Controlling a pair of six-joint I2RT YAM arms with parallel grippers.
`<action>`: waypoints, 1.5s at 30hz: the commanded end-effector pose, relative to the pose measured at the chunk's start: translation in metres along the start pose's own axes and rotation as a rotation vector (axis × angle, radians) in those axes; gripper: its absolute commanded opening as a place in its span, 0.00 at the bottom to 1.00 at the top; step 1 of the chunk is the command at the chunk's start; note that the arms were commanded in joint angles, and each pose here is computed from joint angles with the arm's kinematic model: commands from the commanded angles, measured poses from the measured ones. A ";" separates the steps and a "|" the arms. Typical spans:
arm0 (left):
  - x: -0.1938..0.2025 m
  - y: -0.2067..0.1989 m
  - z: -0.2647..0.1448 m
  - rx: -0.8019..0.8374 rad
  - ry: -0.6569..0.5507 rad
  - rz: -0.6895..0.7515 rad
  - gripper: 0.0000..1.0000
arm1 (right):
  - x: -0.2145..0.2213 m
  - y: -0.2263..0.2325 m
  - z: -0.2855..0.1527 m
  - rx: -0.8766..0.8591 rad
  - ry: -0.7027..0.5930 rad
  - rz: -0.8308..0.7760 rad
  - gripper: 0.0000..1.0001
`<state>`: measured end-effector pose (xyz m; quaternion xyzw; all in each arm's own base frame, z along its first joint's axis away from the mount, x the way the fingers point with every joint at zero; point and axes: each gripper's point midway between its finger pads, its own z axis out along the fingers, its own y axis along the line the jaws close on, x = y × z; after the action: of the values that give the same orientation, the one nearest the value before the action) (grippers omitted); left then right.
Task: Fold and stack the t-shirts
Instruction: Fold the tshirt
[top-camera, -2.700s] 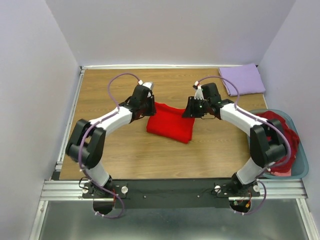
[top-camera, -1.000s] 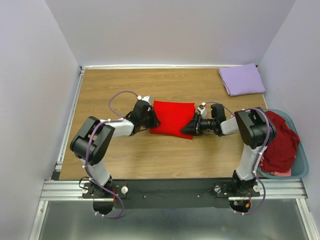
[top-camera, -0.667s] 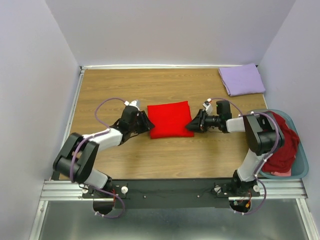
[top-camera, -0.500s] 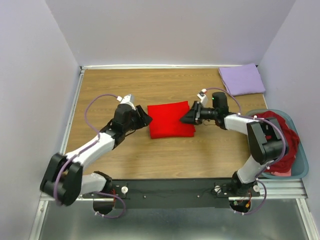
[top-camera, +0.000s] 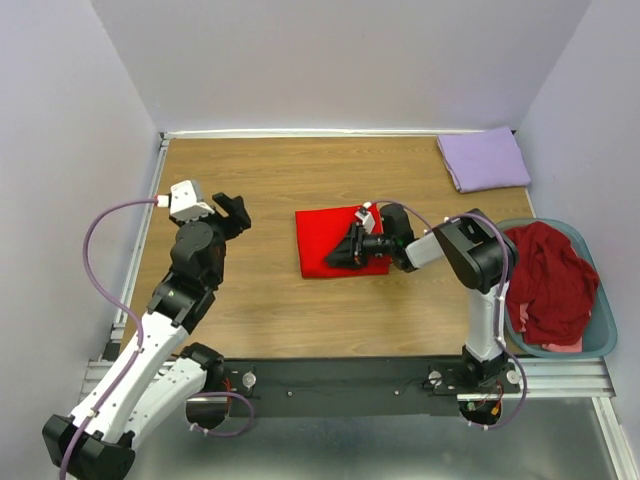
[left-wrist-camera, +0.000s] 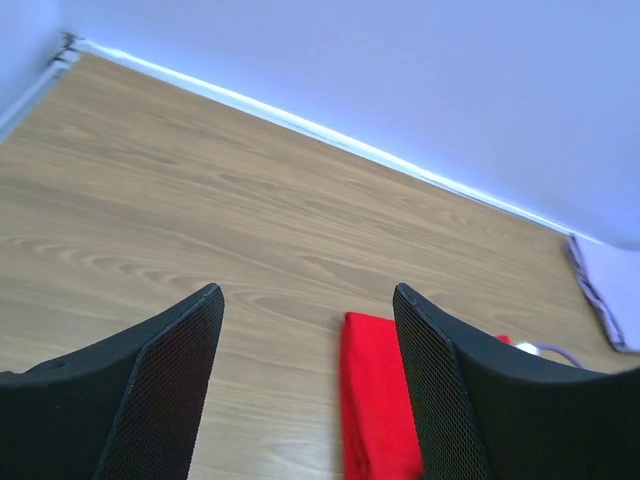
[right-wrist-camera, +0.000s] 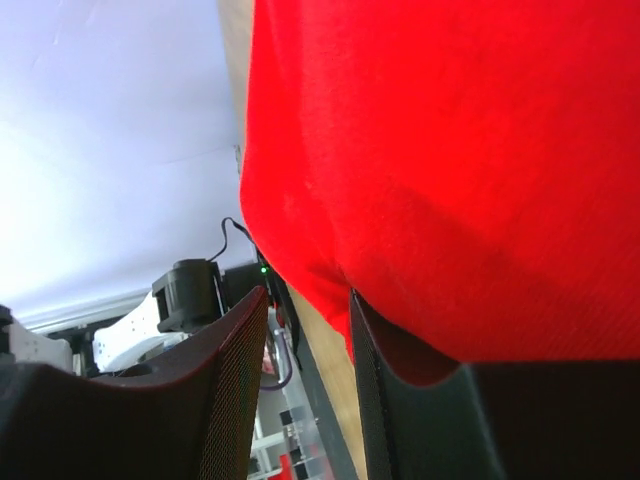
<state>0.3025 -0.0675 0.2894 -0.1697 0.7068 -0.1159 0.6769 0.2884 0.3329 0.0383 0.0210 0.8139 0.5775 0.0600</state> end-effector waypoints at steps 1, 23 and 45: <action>0.014 0.036 -0.006 -0.133 -0.008 0.040 0.77 | 0.005 -0.031 0.000 0.081 -0.045 0.053 0.46; 0.018 0.026 0.001 -0.082 0.020 0.053 0.82 | 0.013 0.024 0.094 0.026 0.022 -0.033 0.47; 0.098 -0.056 0.013 0.207 0.316 0.307 0.82 | -0.066 0.041 -0.080 0.492 -0.310 -0.312 0.59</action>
<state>0.3227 -0.1204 0.2128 -0.0324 0.8021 -0.0898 0.5895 0.3301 0.3502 0.1485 -0.0465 0.8425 0.4763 0.2474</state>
